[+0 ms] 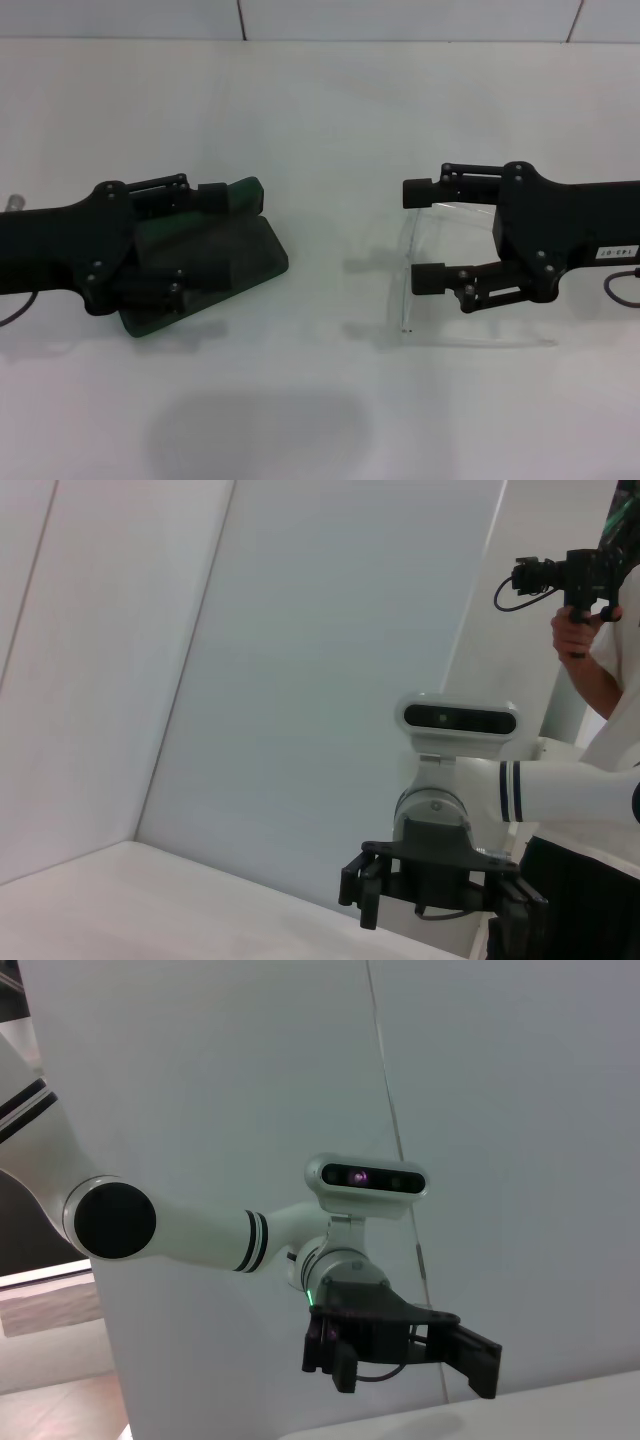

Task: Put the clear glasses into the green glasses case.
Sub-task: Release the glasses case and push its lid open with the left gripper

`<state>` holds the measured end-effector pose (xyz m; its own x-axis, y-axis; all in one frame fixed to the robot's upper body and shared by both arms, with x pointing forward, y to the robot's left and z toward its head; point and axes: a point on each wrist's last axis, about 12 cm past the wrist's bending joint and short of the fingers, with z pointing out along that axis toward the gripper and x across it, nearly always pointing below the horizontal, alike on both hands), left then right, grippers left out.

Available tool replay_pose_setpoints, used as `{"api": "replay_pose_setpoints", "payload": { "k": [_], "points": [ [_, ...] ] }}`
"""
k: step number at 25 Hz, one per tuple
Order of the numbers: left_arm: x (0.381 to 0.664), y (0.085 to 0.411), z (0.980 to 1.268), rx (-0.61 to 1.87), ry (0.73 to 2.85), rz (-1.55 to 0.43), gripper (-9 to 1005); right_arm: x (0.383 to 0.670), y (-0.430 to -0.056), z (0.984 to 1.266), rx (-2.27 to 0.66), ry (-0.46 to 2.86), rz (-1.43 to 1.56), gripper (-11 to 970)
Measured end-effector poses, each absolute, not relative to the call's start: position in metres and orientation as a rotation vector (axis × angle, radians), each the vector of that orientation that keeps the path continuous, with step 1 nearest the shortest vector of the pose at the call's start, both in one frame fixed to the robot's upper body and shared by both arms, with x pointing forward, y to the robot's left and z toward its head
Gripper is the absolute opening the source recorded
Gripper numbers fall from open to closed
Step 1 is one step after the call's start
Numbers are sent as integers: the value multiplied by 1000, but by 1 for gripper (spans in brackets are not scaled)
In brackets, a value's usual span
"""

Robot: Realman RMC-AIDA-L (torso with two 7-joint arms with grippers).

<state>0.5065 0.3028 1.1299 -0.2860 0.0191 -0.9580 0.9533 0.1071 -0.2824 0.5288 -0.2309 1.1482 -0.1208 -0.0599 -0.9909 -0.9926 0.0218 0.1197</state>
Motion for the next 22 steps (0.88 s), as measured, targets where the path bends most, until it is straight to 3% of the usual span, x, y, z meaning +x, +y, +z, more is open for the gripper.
{"api": "replay_pose_setpoints", "payload": {
  "k": [22],
  "points": [
    [506,300,1129,1011,1486,-1320,890,535,-232,1149,-1160,1367,1213,843]
  ]
}}
